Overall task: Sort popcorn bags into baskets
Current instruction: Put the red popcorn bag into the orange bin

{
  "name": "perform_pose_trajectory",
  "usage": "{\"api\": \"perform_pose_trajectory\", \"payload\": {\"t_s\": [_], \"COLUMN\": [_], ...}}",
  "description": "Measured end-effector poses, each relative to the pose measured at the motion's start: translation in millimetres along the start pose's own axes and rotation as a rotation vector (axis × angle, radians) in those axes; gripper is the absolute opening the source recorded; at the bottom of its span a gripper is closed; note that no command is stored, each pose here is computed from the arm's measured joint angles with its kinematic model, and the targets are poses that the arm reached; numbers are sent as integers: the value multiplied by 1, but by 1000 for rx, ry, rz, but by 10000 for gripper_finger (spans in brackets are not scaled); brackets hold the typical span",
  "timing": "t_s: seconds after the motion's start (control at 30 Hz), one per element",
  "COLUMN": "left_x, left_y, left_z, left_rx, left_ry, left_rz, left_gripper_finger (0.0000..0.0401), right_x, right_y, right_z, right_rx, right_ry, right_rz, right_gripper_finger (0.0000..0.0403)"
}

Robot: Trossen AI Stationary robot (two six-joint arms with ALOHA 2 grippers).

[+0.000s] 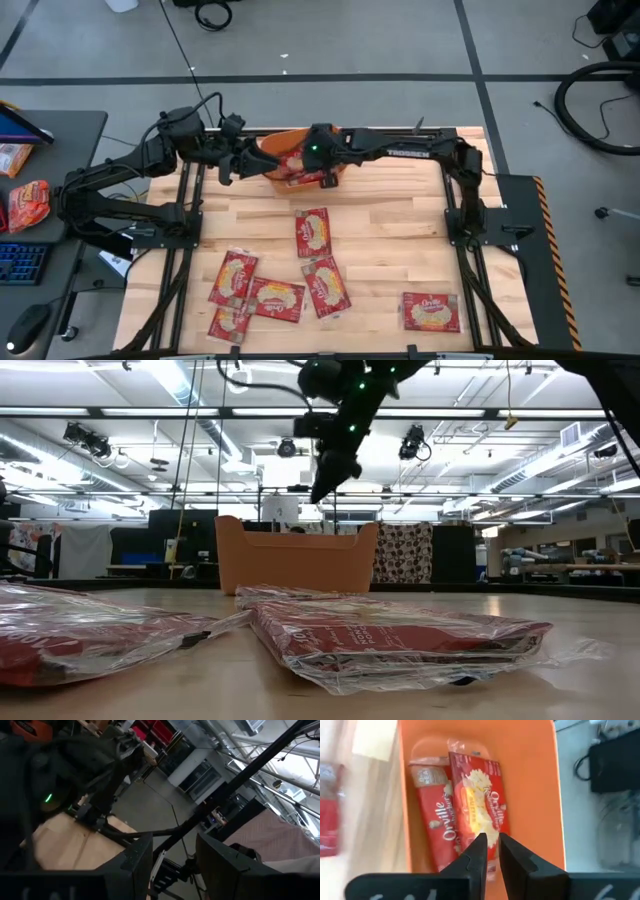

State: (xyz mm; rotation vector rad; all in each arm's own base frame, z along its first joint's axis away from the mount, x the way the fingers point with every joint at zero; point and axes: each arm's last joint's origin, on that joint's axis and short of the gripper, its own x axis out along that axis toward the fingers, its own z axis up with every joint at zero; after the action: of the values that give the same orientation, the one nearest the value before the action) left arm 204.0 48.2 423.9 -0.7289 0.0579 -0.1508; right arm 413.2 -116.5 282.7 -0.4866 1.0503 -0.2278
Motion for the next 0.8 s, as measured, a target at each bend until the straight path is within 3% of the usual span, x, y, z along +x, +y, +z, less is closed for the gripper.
{"api": "perform_pose_trajectory", "payload": {"t_s": [0.1, 0.23, 0.37, 0.6, 0.8], "left_x": [0, -1, -3, -9, -11], "left_y": [3, 9, 16, 16, 10], "left_z": [-3, -11, -26, -61, -80], "left_rx": [-28, -76, -126, -167, -106], "left_ry": [29, 100, 225, 465, 515], "left_rz": [27, 95, 193, 385, 549], "left_gripper_finger": [156, 156, 156, 156, 156], "right_x": [-22, -35, -42, -38, -30], "right_y": [-4, 0, 8, 42, 76], "right_z": [-1, 0, 0, -13, -25], "right_rx": [123, 276, 368, 357, 349], "right_ry": [-63, -143, -141, 62, 197], "right_rz": [113, 361, 523, 619, 681], "right_gripper_finger": [54, 54, 54, 54, 54]}}
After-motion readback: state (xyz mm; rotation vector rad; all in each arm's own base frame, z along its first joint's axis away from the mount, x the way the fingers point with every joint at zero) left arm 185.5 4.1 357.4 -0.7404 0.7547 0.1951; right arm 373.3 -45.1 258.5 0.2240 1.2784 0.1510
